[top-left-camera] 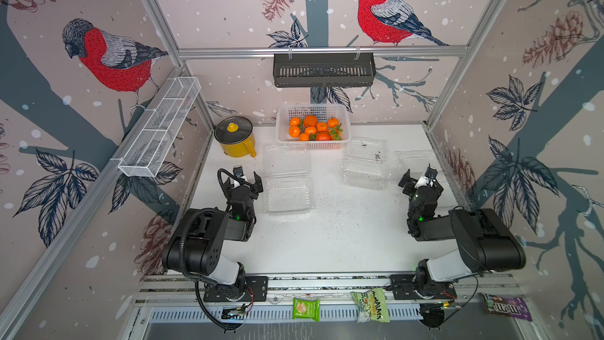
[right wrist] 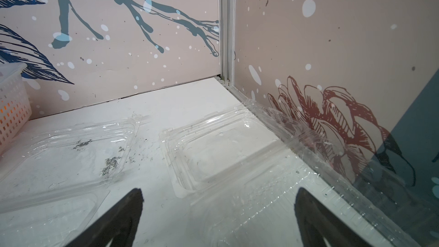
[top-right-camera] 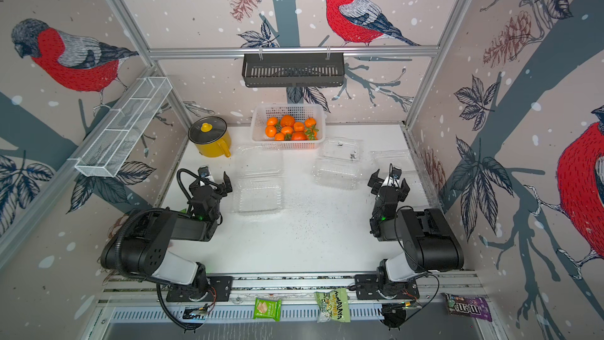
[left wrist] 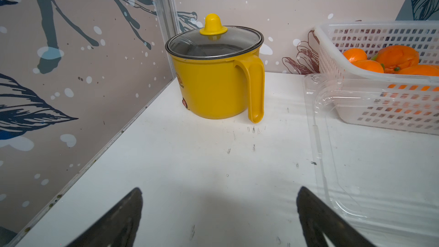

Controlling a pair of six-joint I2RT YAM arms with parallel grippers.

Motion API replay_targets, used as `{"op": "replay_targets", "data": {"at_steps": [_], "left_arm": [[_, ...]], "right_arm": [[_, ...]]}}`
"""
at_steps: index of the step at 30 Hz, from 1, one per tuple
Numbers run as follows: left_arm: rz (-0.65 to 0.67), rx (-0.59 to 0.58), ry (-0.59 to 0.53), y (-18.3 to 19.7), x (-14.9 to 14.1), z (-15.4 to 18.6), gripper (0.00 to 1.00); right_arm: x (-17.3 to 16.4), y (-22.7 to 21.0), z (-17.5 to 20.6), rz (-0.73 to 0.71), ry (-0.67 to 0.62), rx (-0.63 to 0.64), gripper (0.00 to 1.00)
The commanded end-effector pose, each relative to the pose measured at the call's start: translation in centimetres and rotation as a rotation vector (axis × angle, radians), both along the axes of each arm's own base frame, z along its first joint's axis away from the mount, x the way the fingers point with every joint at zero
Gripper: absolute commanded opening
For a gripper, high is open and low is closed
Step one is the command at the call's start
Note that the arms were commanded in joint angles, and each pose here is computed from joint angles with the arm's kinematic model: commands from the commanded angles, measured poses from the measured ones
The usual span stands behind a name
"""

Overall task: Take oranges out of containers
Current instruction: Reset both arms

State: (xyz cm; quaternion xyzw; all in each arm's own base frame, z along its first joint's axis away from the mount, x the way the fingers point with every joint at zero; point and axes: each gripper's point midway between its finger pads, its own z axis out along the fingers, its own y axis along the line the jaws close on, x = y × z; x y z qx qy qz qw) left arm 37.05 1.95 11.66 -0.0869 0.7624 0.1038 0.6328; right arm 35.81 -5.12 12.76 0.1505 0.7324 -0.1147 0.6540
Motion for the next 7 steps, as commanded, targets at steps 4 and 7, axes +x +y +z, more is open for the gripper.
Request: {"op": "replay_targets", "data": {"at_steps": [4,7], "left_arm": [[0.014,-0.005,-0.035,0.36,0.29,0.95,0.99],[0.015,-0.004,-0.039,0.40,0.15,1.01,0.99]], "right_arm": [[0.09,0.04,0.16,0.001,-0.009,0.013,1.00],[0.07,0.04,0.20,0.001,-0.010,0.013,1.00]]}}
